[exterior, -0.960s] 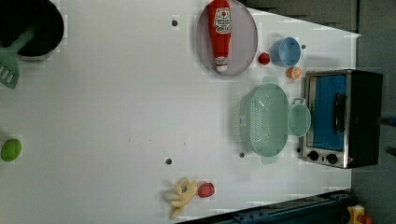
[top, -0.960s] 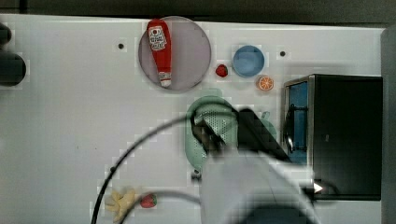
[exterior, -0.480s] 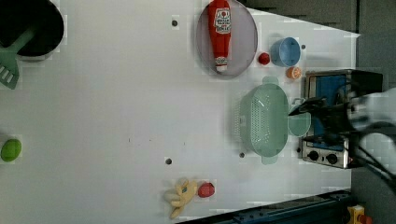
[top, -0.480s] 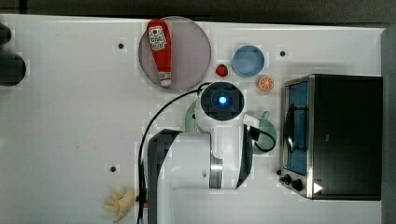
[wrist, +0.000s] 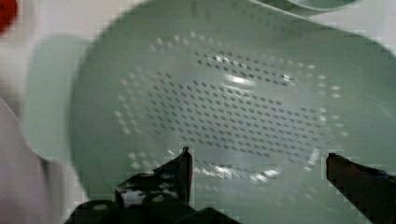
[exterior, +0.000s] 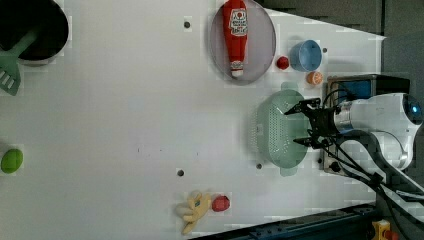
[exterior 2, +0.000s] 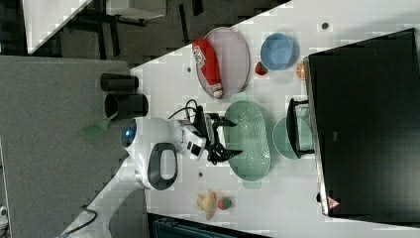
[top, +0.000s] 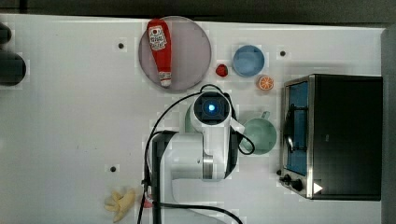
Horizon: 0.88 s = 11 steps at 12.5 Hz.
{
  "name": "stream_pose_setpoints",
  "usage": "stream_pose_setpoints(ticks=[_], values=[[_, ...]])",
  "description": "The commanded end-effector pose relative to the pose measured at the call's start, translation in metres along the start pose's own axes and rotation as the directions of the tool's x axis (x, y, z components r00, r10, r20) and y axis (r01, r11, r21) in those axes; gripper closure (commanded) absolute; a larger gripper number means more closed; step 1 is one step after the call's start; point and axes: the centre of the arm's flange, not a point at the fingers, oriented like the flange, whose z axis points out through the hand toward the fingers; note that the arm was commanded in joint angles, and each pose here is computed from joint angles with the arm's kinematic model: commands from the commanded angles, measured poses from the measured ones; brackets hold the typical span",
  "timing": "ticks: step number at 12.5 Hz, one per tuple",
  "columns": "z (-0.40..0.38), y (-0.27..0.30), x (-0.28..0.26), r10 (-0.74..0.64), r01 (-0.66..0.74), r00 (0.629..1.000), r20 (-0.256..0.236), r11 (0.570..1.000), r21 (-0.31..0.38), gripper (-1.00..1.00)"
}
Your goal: Drag strainer right to left.
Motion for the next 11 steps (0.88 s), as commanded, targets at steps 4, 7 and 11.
stream_pose_setpoints(ticks=[4, 7, 11], values=[[0.072, -0.002, -0.034, 0.143, -0.143, 0.99, 0.007, 0.988, 0.06, -1.0], [0.087, -0.002, -0.042, 0.127, -0.127, 0.992, 0.007, 0.99, 0.064, -1.0], [0.094, -0.002, -0.055, 0.131, -0.131, 0.991, 0.007, 0.99, 0.05, -1.0]])
